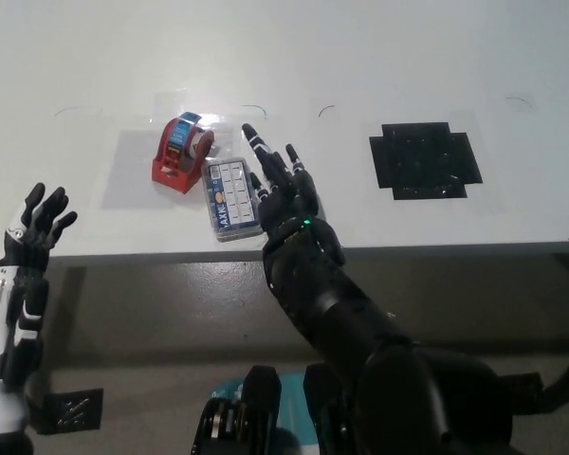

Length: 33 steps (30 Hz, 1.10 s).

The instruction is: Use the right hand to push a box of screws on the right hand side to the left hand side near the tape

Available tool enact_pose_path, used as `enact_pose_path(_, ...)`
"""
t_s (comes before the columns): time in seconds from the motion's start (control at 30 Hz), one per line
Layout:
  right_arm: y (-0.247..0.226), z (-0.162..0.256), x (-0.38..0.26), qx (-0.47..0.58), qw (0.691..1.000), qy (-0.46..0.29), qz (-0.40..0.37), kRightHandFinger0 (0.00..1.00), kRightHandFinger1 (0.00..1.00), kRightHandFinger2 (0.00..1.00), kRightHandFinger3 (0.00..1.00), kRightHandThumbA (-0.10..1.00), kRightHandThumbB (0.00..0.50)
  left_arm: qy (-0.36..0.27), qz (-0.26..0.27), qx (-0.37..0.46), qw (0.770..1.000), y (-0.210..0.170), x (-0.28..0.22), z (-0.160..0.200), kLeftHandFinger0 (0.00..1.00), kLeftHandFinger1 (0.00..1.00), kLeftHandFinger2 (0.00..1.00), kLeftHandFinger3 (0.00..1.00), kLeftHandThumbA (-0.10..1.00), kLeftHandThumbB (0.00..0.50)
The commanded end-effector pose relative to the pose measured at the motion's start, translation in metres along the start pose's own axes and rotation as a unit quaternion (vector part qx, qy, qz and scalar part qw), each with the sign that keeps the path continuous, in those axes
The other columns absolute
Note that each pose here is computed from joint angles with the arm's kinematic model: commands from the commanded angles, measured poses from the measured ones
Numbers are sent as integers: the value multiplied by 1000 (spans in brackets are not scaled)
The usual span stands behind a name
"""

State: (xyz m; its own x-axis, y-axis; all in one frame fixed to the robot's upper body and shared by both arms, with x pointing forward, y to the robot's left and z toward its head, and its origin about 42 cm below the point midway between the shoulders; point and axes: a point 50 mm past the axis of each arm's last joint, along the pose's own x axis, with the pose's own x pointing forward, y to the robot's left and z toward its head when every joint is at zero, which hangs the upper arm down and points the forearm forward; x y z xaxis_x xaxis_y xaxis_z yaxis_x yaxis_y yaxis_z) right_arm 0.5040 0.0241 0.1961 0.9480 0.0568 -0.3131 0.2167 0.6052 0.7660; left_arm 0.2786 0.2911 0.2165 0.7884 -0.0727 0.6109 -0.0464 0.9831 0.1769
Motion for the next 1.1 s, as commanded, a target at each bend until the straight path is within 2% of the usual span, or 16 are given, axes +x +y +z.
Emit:
enact_pose_path(0.0,30,34,2,-56,990,-107,72,1000,1000,1000,1000,1000,153,-17,6,10,1000,7,6,7,1000,1000,1000,1000,890,53)
enact_pose_path(0.07,32,52,3,-83,980,-155,92,1000,1000,1000,1000,1000,120,-18,5,13,1000,8,6,7,1000,1000,1000,1000,893,44)
enact_pose_path(0.13,34,69,2,-117,968,-198,97,1000,1000,1000,1000,1000,112,-16,6,11,1000,8,6,6,1000,1000,1000,1000,893,45)
enact_pose_path(0.27,33,109,-9,-189,925,-307,119,1000,1000,1000,1000,1000,107,-13,4,10,1000,8,4,5,1000,1000,1000,1000,888,40)
enact_pose_path(0.33,31,135,-24,-221,888,-380,133,1000,1000,1000,1000,1000,119,-8,4,8,1000,8,3,5,1000,1000,1000,1000,888,55)
enact_pose_path(0.37,32,146,-32,-231,871,-411,140,1000,1000,1000,1000,1000,133,-8,4,8,1000,8,3,5,1000,1000,1000,1000,888,46)
enact_pose_path(0.4,34,157,-44,-223,856,-439,157,1000,1000,1000,1000,1000,176,-7,3,9,1000,8,3,5,1000,1000,1000,1000,887,39)
enact_pose_path(0.47,36,180,-74,-202,822,-501,179,1000,1000,1000,1000,1000,171,-5,0,6,1000,5,2,3,1000,1000,1000,1000,885,38)
enact_pose_path(0.53,36,195,-98,-192,793,-539,208,1000,1000,1000,1000,1000,217,-6,-2,6,1000,4,2,2,1000,1000,1000,1000,885,37)
enact_pose_path(0.57,33,201,-113,-200,775,-556,225,1000,1000,1000,1000,1000,192,-7,-2,6,1000,3,2,2,1000,1000,1000,1000,882,31)
enact_pose_path(0.6,29,203,-125,-207,764,-563,237,1000,1000,1000,1000,1000,183,-8,-3,8,1000,3,3,2,1000,1000,1000,1000,881,30)
enact_pose_path(0.7,2,206,-162,-249,739,-558,284,1000,1000,1000,1000,1000,208,-5,-4,10,1000,4,4,3,1000,1000,1000,1000,874,50)
enact_pose_path(0.77,-23,208,-184,-266,738,-532,320,1000,1000,1000,1000,982,232,-5,-5,15,1000,6,7,4,1000,1000,1000,1000,879,47)
enact_pose_path(0.87,-63,210,-210,-311,721,-518,340,1000,1000,1000,1000,935,203,-2,-4,14,1000,9,10,2,1000,1000,1000,1000,882,48)
enact_pose_path(0.93,-80,209,-218,-326,720,-505,346,1000,1000,1000,1000,931,200,2,-6,12,1000,9,10,1,1000,1000,1000,1000,879,48)
enact_pose_path(1.07,-125,201,-238,-379,727,-471,325,1000,1000,1000,1000,942,233,5,-12,17,1000,8,10,-1,1000,1000,1000,1000,901,68)
